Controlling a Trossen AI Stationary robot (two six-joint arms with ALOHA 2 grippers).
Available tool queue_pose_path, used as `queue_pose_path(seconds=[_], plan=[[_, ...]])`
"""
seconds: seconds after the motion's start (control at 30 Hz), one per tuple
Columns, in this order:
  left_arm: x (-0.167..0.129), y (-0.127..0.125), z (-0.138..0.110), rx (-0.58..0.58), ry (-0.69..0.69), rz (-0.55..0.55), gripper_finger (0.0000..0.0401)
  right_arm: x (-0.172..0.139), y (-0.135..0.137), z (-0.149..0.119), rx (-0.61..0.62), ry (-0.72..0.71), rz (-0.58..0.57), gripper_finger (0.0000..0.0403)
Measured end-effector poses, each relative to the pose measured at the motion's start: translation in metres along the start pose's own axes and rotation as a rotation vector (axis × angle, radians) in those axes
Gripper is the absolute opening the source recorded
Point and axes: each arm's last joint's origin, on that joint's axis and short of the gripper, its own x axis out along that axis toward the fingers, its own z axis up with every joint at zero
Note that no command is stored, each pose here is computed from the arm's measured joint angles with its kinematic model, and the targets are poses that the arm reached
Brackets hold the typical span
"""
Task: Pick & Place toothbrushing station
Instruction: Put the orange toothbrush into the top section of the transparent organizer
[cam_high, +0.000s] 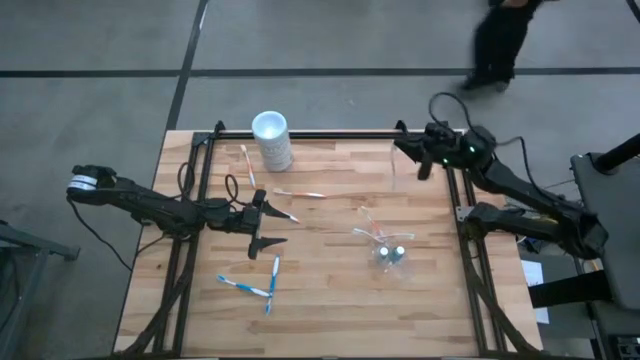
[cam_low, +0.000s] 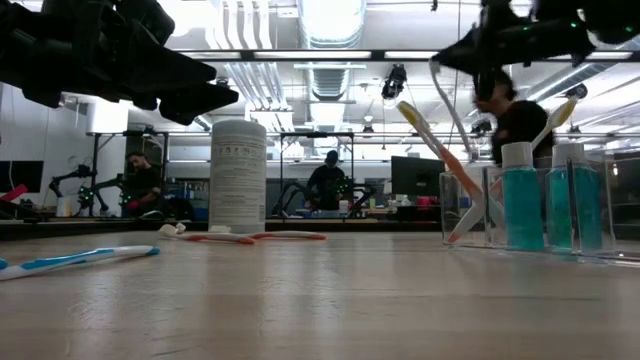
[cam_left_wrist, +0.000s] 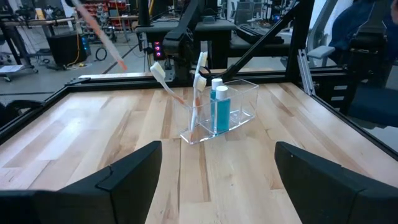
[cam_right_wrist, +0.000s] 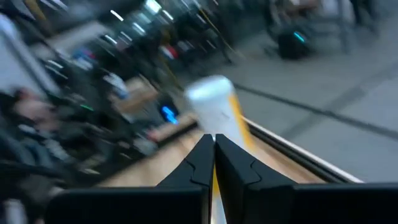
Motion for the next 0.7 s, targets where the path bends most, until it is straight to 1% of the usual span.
queue_pose_path(seconds=[0.13,0.27,0.4,0.5,0.7], plan=[[0.000,0.000,0.000,0.000,0.000,0.000,0.0319,-0.009,0.003,-0.014,0.047,-0.119,0.134,0.0008],[0.000,0.000,0.000,0.000,0.000,0.000,0.0319,-0.013,0.006,-0.031,0.065,-0.165,0.220,0.0008],[0.000,0.000,0.000,0.000,0.000,0.000,0.0319,-0.015,0.010,-0.045,0.082,-0.149,0.324,0.0008],[0.000,0.000,0.000,0.000,0.000,0.000,0.0319,-0.016,0.015,-0.053,0.082,-0.105,0.399,0.0008],[0.000,0.000,0.000,0.000,0.000,0.000,0.0319,-0.017,0.019,-0.062,0.088,-0.065,0.449,0.0008]])
